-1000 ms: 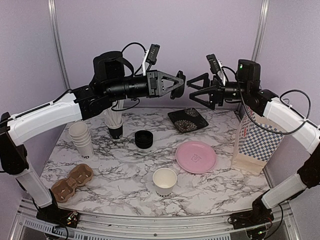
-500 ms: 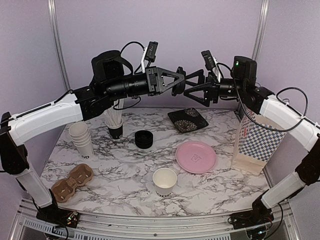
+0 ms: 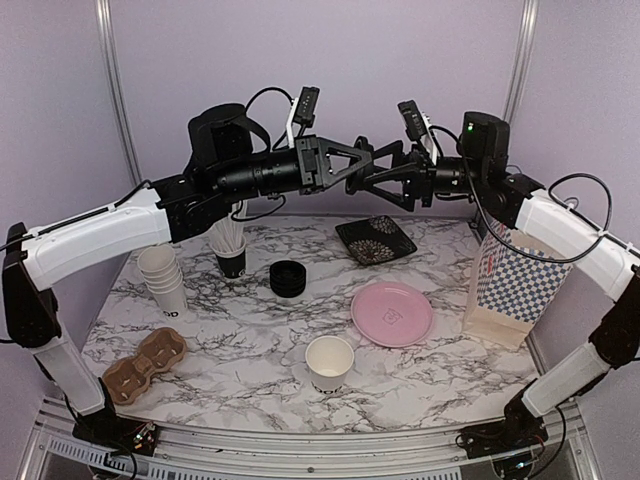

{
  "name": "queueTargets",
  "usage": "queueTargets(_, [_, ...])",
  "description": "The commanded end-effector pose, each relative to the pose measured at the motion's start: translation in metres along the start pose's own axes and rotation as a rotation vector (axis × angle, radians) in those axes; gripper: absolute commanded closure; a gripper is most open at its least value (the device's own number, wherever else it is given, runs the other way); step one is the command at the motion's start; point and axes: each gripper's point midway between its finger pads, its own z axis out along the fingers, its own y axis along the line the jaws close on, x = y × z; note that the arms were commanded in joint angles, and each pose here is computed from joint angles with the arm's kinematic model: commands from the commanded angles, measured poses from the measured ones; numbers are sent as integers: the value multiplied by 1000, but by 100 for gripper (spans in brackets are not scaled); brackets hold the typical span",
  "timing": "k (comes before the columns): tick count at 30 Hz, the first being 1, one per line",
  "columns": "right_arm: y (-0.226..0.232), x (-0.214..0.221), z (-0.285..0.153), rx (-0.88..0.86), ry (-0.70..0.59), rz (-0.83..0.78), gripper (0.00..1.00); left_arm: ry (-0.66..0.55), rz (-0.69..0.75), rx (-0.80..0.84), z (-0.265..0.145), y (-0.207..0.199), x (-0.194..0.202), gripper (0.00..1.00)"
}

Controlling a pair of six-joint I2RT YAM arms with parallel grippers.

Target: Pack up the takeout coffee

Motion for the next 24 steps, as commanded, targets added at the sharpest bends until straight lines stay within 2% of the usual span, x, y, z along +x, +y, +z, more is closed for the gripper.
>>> queueTargets(1, [8,-16,3,-32,-28,-20,18,-16,13,29,3,-2,-4,95])
queueTargets(6, [7,-20,3,-35,-42,-25,16,-13,7,31,5,-1,-3,95])
queueTargets(11, [7,-18,3,-37,-42,-21,22,-12,6,32,6,0,-3,95])
queueTargets(14, [6,-15,4,-36,-40,-20,24,-12,6,30,6,1,-3,91])
queueTargets(15, [6,-14,4,-35,-39,-19,25,-13,5,27,6,1,-2,85])
queueTargets(18, [5,-10,4,-29,-34,-15,25,-15,1,12,4,5,-1,58])
queueTargets(19, [4,-8,3,-22,-28,-14,25,-17,2,6,3,6,-1,52])
queueTargets(22, [2,6,1,7,12,-30,25,15,14,-31,-4,11,9,36])
queueTargets(24, [0,17,-2,27,40,-37,25,63,36,-102,-12,20,19,31])
